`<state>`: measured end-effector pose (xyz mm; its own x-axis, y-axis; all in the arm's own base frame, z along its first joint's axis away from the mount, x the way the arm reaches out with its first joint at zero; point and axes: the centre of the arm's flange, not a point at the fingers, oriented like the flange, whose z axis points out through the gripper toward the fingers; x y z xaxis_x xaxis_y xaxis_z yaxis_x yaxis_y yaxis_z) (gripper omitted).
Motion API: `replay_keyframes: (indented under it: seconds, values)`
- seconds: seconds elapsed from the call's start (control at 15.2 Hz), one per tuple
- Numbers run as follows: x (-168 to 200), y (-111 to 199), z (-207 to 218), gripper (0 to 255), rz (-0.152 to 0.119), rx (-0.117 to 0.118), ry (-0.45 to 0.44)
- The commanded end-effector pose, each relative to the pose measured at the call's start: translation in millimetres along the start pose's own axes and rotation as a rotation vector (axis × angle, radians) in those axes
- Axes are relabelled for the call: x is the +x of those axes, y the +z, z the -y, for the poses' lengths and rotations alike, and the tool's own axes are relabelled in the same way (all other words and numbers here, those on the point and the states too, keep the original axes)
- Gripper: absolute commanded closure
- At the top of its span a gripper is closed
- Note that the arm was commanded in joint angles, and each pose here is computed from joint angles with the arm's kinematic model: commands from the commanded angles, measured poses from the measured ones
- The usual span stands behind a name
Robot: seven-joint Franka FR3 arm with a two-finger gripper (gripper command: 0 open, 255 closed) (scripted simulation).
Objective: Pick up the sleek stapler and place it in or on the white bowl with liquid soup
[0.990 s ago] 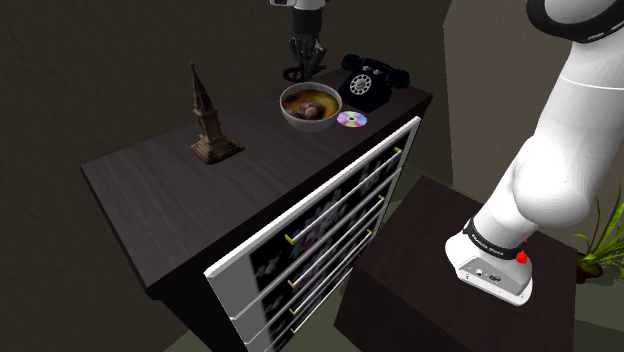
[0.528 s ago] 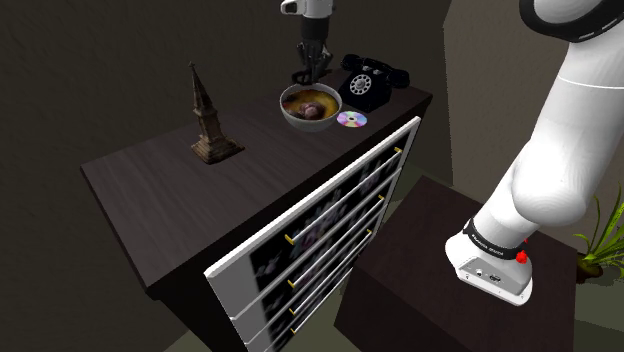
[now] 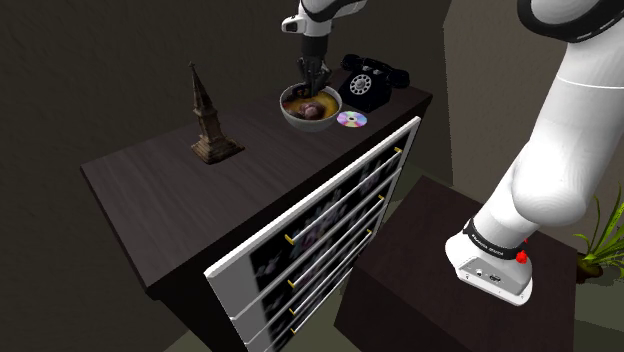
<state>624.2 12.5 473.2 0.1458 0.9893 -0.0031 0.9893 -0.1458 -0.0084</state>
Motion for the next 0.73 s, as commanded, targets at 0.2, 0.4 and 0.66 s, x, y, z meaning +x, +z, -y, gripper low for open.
replay_keyframes:
  seconds: [0.2,0.4,0.66]
  values:
    - [0.9,2.7,-0.1,255,0.0,-0.001,0.0]
    - [0.9,2.7,-0.1,255,0.0,-0.001,0.0]
    - [0.9,2.7,-0.1,0,0.0,-0.001,0.0]
